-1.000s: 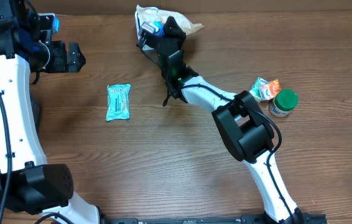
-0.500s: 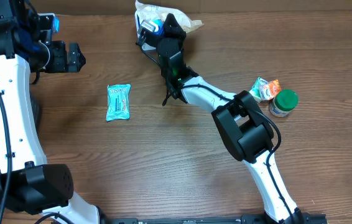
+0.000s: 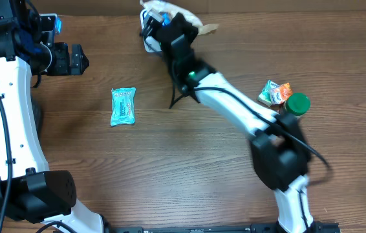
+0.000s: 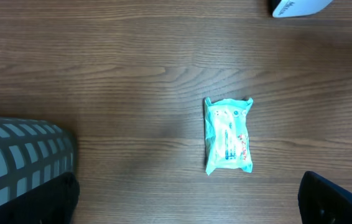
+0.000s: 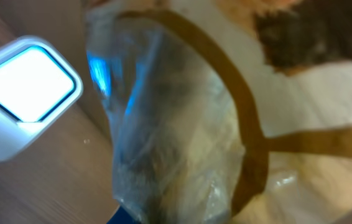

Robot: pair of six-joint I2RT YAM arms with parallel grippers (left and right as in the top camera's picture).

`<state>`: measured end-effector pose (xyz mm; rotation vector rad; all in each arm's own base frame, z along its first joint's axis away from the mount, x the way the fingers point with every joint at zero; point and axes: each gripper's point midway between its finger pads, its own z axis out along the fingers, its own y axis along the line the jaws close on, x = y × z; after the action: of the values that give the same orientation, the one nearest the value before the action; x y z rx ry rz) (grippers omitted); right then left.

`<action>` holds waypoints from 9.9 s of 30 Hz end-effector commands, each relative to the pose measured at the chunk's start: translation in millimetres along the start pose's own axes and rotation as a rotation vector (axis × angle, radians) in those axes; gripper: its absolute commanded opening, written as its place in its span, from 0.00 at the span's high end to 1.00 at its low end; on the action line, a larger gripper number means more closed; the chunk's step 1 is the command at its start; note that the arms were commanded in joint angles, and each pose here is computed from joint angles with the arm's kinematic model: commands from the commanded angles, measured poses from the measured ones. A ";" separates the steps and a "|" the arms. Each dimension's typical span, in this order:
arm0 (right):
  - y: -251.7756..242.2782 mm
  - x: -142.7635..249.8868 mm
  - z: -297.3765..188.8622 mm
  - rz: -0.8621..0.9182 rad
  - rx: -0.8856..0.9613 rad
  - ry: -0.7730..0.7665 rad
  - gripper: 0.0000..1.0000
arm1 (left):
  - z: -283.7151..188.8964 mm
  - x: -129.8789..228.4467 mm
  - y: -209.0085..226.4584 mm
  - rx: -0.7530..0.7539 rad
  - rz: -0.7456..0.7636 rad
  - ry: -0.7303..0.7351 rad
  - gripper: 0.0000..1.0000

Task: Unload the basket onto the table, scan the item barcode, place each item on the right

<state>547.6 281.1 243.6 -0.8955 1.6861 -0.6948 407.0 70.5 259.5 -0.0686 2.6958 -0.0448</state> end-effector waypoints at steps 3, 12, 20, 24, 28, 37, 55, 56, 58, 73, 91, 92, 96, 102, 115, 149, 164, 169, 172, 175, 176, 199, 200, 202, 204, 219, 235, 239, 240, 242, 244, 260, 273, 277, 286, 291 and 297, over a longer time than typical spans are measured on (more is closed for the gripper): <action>-63.8 -19.5 -93.9 0.479 -0.228 -0.050 0.96 | 1.0 0.1 5.3 -0.010 0.017 0.001 0.00; -19.0 119.8 -169.4 0.699 -0.736 0.514 0.96 | 1.0 0.1 5.3 -0.010 0.017 0.001 0.01; 22.9 223.8 -144.5 0.762 -0.762 0.832 0.96 | 1.0 0.1 5.3 -0.010 0.017 0.001 0.00; 43.3 281.4 -122.2 0.748 -0.665 0.933 0.96 | 1.0 0.1 5.3 -0.010 0.017 0.001 0.01; 45.7 325.1 -118.3 0.698 -0.551 1.019 0.96 | 1.0 0.1 5.3 -0.010 0.017 0.001 0.00; 16.5 362.3 -109.2 0.638 -0.349 1.067 0.69 | 1.0 0.1 5.3 -0.010 0.017 0.001 0.00; -20.5 364.4 -97.1 0.792 -0.326 1.034 0.49 | 1.0 0.1 5.4 -0.011 0.017 0.001 0.00; -22.7 360.1 -97.1 0.801 -0.337 1.028 0.47 | 1.0 0.1 5.6 -0.011 0.017 0.001 0.00; -32.1 349.9 -99.3 0.812 -0.353 1.021 0.37 | 1.0 0.1 5.4 -0.011 0.017 0.001 0.00; -26.7 190.2 -98.6 1.192 -1.004 0.501 0.00 | 1.0 0.1 5.4 -0.011 0.017 0.001 0.00; 135.0 43.8 -92.0 1.147 -1.071 0.417 0.17 | 1.0 0.1 5.4 -0.011 0.017 0.001 0.00; 145.6 36.8 -94.0 1.125 -1.062 0.406 0.18 | 1.0 0.1 5.4 -0.011 0.017 0.001 0.00; 205.7 12.0 -96.3 1.134 -0.971 0.413 0.22 | 1.1 0.0 5.1 -0.010 0.017 0.001 0.00; 262.9 3.7 -102.1 1.107 -1.029 0.409 0.26 | 1.0 0.1 5.3 -0.010 0.017 0.001 0.01; 307.1 8.8 -94.8 1.080 -1.024 0.387 0.42 | 1.1 0.0 5.1 -0.010 0.017 0.001 0.00; 184.8 21.0 -144.8 0.810 -0.835 0.414 0.96 | 1.1 0.0 5.1 -0.010 0.018 0.001 0.00; 107.4 157.6 -127.0 0.175 -0.072 0.693 0.96 | 1.1 0.0 5.1 -0.010 0.017 0.001 0.00; 142.5 184.8 -121.4 0.069 -0.095 0.773 0.96 | 1.1 0.0 5.1 -0.010 0.017 0.001 0.00; 159.6 193.5 -123.2 0.015 -0.115 0.797 0.96 | 1.1 0.0 5.1 -0.010 0.017 0.001 0.01; 172.0 191.9 -128.3 -0.021 -0.127 0.789 0.96 | 1.1 0.0 5.1 -0.010 0.017 0.001 0.00; 175.2 189.4 -130.4 -0.027 -0.132 0.782 0.96 | 1.1 0.0 5.1 -0.010 0.017 0.001 0.00; 269.5 132.2 -193.6 -0.118 -0.468 0.603 0.38 | 1.1 0.0 5.1 -0.010 0.017 0.001 0.00; 272.4 130.6 -196.4 -0.127 -0.480 0.595 0.37 | 1.1 0.0 5.1 -0.010 0.017 0.001 0.00; 276.8 128.4 -201.5 -0.150 -0.500 0.583 0.37 | 1.1 0.0 5.1 -0.010 0.017 0.001 0.00; 278.9 126.0 -204.6 -0.155 -0.504 0.574 0.37 | 1.1 0.0 5.1 -0.010 0.017 0.001 0.01; 188.5 69.6 -168.6 0.571 -0.749 0.717 0.49 | 1.1 0.0 5.1 -0.010 0.017 0.001 0.01; 219.9 96.6 -205.6 0.796 -1.231 0.966 0.96 | 1.1 0.0 5.1 -0.010 0.017 0.001 0.00; 231.6 113.5 -207.9 0.778 -1.150 1.021 0.96 | 1.1 0.0 5.1 -0.010 0.017 0.001 0.01; 231.8 125.5 -202.5 0.777 -1.072 1.050 0.96 | 1.1 0.0 5.1 -0.010 0.017 0.001 0.01; 230.5 145.6 -194.7 0.769 -0.953 1.088 0.96 | 1.1 0.0 5.1 -0.010 0.017 0.001 0.00; 229.9 158.8 -189.7 0.759 -0.901 1.102 0.96 | 1.1 0.0 5.1 -0.010 0.017 0.001 0.01; 167.5 140.6 -161.8 0.834 -1.002 0.920 0.96 | 1.1 0.0 5.1 -0.010 0.017 0.001 0.00; 63.7 187.8 -156.7 1.132 -1.098 0.877 0.52 | 1.1 -0.1 5.0 -0.010 0.018 0.001 0.00; 84.2 197.5 -156.5 1.146 -1.117 0.891 0.39 | 1.1 0.0 5.1 -0.010 0.018 0.001 0.00; 131.0 206.3 -149.4 1.268 -1.129 0.903 0.34 | 1.0 0.1 5.6 -0.011 0.016 0.001 0.01; 149.6 199.5 -146.5 1.289 -1.133 0.899 0.35 | 1.0 0.1 5.6 -0.011 0.016 0.001 0.00; 176.3 198.4 -141.5 1.355 -1.099 1.002 0.38 | 1.0 0.1 5.6 -0.011 0.016 0.001 0.00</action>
<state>346.2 207.7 54.5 0.1000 2.9508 0.9857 406.7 70.3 259.3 -0.0681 2.6972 -0.0461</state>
